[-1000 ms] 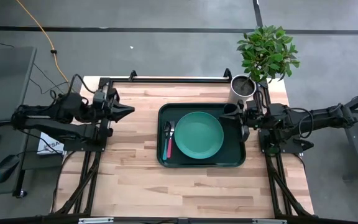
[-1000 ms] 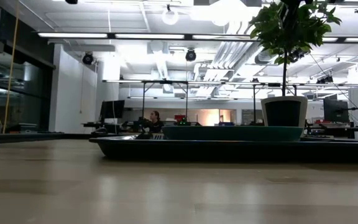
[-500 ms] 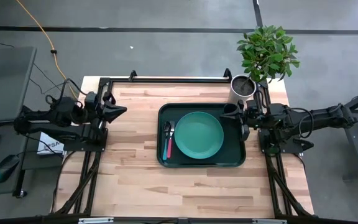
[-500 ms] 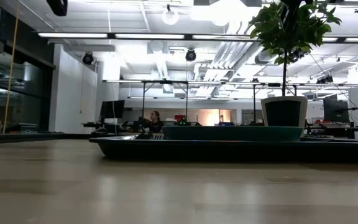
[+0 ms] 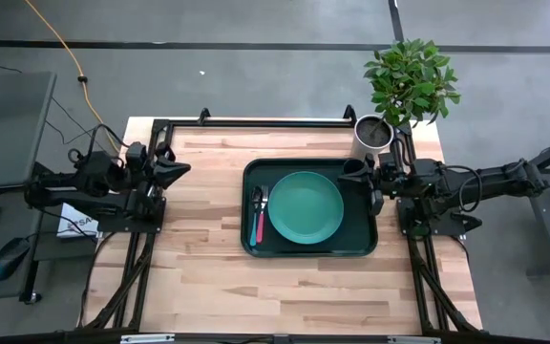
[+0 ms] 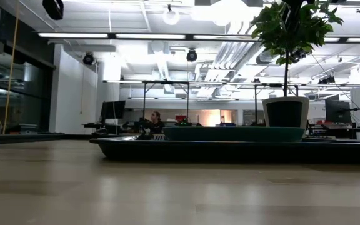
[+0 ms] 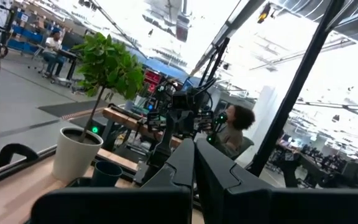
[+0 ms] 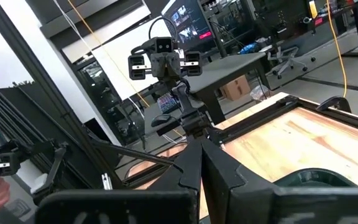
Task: Pick and place plate/cup/fork/spoon on tray
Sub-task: Return to Home Position
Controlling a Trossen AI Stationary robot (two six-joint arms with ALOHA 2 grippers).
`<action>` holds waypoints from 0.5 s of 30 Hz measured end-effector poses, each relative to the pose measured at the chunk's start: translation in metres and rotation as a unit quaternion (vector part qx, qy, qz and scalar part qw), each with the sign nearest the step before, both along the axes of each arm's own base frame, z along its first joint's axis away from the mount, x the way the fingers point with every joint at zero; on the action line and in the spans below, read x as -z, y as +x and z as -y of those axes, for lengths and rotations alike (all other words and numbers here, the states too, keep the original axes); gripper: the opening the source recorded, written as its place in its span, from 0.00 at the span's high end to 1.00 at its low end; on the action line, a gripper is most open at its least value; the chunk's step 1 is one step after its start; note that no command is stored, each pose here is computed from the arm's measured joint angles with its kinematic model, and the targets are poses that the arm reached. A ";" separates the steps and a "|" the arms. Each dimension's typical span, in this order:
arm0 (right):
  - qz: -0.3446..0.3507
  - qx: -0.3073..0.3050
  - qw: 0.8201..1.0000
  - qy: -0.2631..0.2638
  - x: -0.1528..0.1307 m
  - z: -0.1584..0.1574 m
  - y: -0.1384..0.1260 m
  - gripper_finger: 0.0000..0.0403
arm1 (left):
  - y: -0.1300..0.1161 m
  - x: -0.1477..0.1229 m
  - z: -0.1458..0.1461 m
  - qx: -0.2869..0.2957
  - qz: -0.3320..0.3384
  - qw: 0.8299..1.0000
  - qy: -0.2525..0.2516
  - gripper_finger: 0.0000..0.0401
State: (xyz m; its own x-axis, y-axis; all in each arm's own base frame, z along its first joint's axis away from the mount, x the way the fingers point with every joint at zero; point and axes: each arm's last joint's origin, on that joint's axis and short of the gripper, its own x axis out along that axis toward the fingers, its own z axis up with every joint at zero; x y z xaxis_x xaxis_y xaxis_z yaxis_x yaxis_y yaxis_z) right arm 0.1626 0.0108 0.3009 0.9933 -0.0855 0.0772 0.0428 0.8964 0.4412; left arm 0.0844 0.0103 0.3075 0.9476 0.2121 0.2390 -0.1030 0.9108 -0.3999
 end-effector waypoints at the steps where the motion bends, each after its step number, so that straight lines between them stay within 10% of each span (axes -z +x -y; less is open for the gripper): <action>1: 0.000 0.001 1.000 -0.003 0.000 0.000 0.000 1.00 | 0.000 0.000 0.000 0.000 0.000 1.000 0.002 1.00; 15: 0.002 0.013 1.000 0.002 0.000 0.001 0.000 1.00 | -0.005 0.000 0.002 0.019 0.000 0.999 0.033 1.00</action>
